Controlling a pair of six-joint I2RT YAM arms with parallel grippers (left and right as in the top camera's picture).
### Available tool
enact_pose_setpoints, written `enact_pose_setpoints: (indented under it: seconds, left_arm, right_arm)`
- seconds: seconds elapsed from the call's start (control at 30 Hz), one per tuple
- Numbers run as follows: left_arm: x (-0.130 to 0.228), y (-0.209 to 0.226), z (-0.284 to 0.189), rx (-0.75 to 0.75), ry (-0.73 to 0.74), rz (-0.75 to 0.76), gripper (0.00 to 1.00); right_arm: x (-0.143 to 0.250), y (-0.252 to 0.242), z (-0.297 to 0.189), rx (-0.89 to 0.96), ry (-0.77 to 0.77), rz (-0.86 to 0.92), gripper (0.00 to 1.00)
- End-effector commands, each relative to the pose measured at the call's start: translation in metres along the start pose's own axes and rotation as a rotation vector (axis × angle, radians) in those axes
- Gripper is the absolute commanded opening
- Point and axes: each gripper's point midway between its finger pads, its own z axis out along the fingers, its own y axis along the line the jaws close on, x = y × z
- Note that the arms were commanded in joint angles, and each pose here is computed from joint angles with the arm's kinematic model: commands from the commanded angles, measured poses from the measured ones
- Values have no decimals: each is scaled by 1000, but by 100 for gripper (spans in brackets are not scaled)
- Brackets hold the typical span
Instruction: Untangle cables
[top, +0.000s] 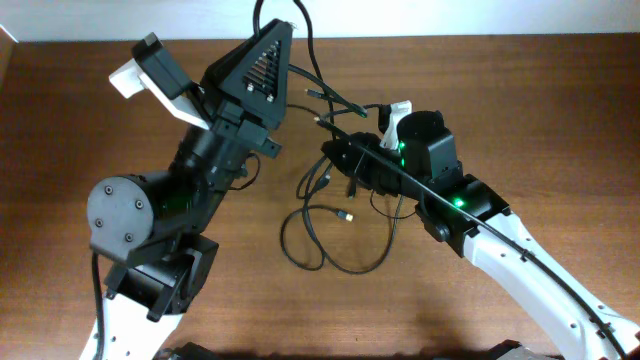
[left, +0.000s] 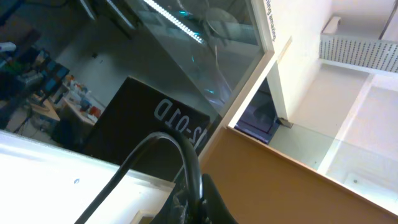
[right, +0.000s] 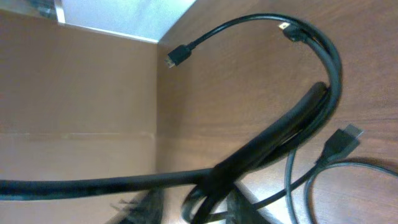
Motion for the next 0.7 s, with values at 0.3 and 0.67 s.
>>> enact_pose_setpoints:
  seconds: [0.3, 0.67]
  left_arm:
    - [-11, 52, -9, -208, -3, 40, 0]
    - [-45, 215, -116, -863, 102, 180, 0]
  right_arm:
    - [-14, -47, -15, 176, -18, 55, 4]
    - [-68, -99, -60, 233, -61, 104, 4]
